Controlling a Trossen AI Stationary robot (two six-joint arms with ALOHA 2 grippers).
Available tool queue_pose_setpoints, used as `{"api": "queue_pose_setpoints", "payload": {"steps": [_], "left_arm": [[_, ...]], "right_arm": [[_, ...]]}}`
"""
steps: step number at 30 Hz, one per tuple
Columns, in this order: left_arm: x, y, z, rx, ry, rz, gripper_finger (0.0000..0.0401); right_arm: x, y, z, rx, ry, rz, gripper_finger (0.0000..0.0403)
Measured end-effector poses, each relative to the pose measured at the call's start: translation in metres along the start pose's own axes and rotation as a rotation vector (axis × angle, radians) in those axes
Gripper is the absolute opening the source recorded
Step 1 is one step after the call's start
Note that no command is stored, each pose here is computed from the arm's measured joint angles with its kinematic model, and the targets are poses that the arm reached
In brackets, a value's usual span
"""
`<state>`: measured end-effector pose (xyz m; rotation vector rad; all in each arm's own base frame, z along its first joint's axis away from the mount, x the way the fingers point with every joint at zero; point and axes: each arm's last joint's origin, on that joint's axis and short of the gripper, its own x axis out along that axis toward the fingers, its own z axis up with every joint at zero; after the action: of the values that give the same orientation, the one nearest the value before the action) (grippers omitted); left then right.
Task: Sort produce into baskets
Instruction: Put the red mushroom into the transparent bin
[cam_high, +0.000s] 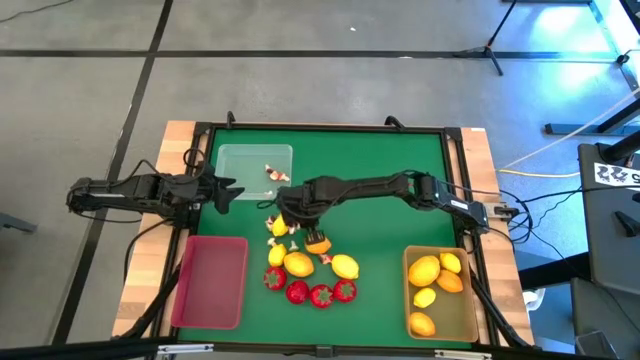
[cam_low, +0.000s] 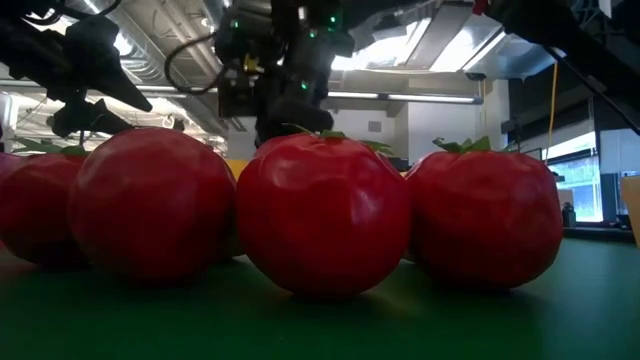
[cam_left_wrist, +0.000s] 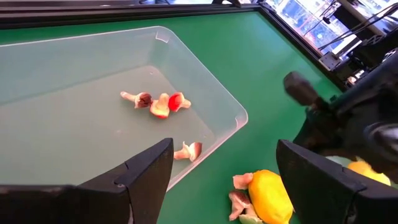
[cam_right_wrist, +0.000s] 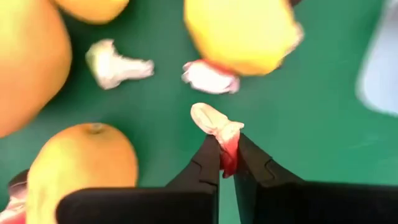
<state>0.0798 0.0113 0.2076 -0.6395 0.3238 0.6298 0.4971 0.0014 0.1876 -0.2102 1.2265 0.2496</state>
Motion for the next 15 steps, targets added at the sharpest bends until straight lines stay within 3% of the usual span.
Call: {"api": "queue_pose_setpoints", "payload": {"steps": [7,15], "left_arm": [[0.0,0.0,0.0,0.0,0.0,0.0,0.0279],[0.0,0.0,0.0,0.0,-0.001,0.0,0.0279]], "right_arm": [[-0.025,-0.024,0.019,-0.05,-0.147,-0.17,0.0024],[-0.04,-0.077,0.02,0.041,-0.332,-0.309,0.0024]]}}
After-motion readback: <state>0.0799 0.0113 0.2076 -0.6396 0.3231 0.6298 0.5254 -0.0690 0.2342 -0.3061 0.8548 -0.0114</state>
